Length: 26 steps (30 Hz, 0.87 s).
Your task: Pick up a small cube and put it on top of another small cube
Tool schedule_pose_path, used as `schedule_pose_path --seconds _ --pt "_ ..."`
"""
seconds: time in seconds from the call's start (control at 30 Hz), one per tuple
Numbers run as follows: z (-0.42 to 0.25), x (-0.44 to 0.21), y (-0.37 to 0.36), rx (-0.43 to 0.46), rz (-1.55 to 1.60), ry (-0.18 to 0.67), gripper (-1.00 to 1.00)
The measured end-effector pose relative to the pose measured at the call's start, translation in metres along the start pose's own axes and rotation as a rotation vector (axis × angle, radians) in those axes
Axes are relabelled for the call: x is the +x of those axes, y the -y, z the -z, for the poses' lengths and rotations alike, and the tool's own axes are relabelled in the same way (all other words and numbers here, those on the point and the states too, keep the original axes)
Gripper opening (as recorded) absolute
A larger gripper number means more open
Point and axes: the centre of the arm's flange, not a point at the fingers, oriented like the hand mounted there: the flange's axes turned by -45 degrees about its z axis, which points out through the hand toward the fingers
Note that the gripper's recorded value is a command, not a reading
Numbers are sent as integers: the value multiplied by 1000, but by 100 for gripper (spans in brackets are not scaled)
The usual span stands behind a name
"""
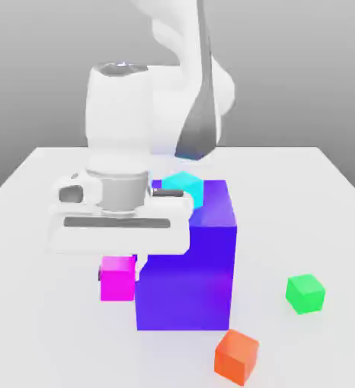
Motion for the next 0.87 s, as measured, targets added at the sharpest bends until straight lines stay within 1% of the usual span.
schedule_pose_path --seconds 0.17,0.3,0.43,0.77,0.8,0.87 --pt "8 14 138 53 262 18 -100" --pt "16 -9 241 87 465 45 -100" --pt "-1 -43 265 114 540 130 -100" --pt "-61 -56 269 115 543 142 -100" --pt "-66 -58 270 117 545 143 100" --pt "-66 -58 270 117 545 143 100"
